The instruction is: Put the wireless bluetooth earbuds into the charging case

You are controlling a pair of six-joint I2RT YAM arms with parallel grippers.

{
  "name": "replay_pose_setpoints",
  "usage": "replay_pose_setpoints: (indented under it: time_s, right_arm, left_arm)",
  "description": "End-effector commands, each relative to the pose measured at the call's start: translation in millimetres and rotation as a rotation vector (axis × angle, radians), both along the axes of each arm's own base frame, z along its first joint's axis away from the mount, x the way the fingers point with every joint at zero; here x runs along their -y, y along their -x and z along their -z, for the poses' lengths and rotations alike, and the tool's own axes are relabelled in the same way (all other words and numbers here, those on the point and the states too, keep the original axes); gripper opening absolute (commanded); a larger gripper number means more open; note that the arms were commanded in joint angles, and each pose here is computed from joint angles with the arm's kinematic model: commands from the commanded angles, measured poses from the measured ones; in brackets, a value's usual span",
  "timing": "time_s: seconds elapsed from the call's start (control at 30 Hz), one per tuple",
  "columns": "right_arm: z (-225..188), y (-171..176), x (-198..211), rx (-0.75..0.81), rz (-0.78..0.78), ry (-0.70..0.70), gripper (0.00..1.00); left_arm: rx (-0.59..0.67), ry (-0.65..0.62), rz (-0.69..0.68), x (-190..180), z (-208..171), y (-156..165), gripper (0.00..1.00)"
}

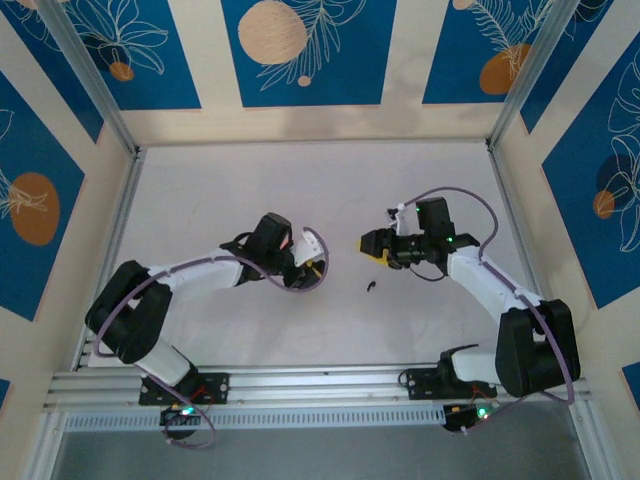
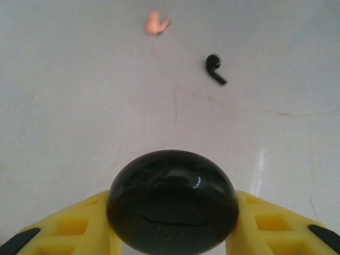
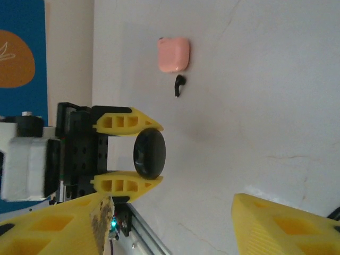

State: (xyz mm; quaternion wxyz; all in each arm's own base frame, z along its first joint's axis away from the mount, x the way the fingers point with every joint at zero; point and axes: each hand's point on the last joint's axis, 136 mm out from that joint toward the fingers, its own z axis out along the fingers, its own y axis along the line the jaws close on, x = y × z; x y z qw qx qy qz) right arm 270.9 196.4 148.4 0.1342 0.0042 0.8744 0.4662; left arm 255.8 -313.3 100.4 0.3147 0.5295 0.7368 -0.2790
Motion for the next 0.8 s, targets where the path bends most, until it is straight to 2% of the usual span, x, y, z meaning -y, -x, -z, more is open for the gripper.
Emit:
replay_pose_setpoints:
  time_s: [0.0, 0.4, 0.77]
  right_arm:
    - [1, 13, -19, 0.000, -0.096, -0.042, 0.59]
    - [6, 26, -62, -0.009, -0.237, -0.086, 0.49]
    - [8, 30, -84, -0.019, -0.313, -0.096, 0.47]
  left_arm:
    - [0.094, 0.098, 0.127, 15, -23, 14, 0.39]
    - [0.101, 0.085, 0.132, 17, -25, 16, 0.38]
    - [0.111, 0.084, 0.129, 17, -29, 18, 0.37]
